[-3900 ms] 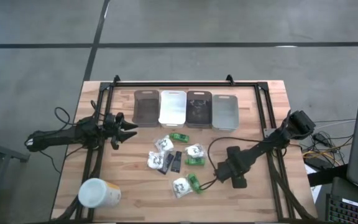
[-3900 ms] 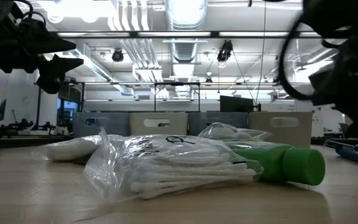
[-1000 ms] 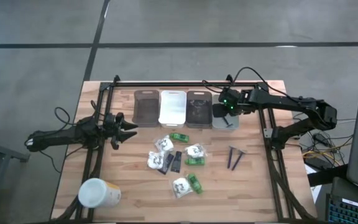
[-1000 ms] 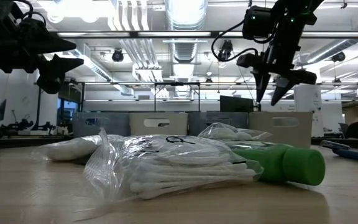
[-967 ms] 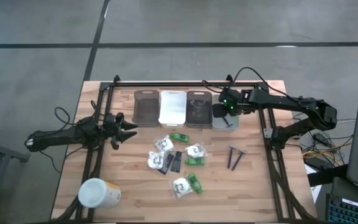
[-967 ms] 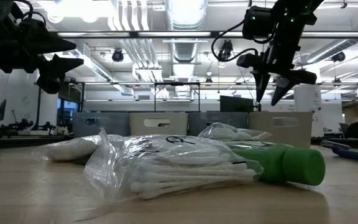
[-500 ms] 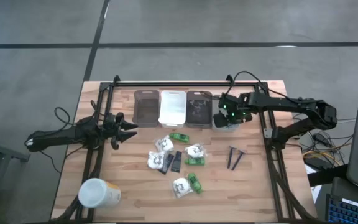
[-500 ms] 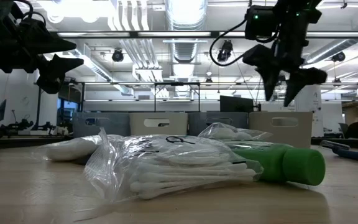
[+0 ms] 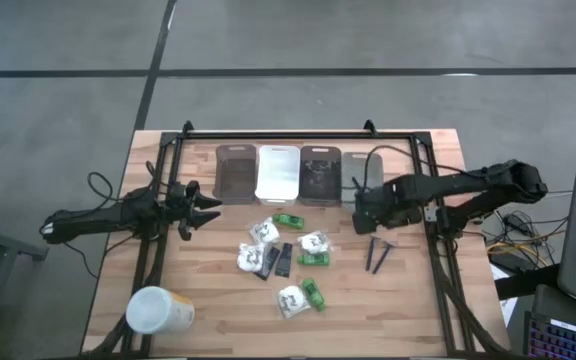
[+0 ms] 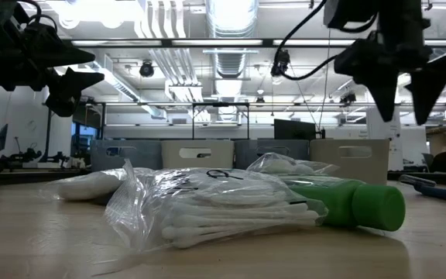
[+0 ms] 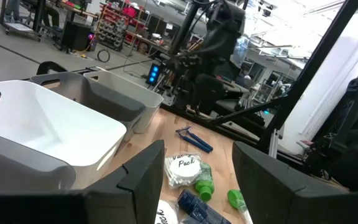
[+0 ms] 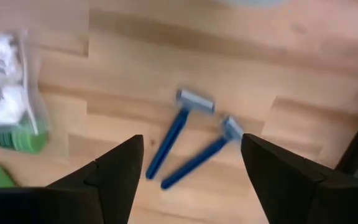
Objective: Pick & Place Travel size toiletries
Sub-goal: Put the middle left cotton pack into the left black bin
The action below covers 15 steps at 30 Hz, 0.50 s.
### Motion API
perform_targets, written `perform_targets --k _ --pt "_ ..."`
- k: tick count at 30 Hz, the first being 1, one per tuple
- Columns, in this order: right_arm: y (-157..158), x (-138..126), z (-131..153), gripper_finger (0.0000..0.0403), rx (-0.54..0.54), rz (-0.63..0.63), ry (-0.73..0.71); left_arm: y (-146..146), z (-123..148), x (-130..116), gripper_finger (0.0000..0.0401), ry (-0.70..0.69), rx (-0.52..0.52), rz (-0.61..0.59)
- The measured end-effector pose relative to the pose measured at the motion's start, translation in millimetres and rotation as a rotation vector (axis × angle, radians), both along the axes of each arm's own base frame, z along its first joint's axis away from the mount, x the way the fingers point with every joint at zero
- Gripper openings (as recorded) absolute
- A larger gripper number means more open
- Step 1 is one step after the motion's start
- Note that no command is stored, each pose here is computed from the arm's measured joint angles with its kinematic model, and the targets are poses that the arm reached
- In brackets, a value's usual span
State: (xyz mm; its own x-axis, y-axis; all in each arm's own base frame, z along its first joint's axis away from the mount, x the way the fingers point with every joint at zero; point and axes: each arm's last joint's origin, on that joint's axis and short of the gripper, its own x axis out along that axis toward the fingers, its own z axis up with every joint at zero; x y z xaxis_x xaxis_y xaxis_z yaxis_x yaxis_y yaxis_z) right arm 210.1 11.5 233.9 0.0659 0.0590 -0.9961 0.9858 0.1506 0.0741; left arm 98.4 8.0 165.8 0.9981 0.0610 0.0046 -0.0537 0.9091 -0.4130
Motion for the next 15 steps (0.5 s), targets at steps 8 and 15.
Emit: perform_targets --k 8,15 --pt "39.4 -9.7 -7.4 0.0299 0.006 -0.085 0.044 -0.1 0.0 0.0 0.0194 0.000 0.000 -0.001" --pt "63.4 -22.6 -16.8 0.0324 -0.003 -0.197 0.090 0.0 0.0 0.0 0.0194 0.000 0.000 0.000"
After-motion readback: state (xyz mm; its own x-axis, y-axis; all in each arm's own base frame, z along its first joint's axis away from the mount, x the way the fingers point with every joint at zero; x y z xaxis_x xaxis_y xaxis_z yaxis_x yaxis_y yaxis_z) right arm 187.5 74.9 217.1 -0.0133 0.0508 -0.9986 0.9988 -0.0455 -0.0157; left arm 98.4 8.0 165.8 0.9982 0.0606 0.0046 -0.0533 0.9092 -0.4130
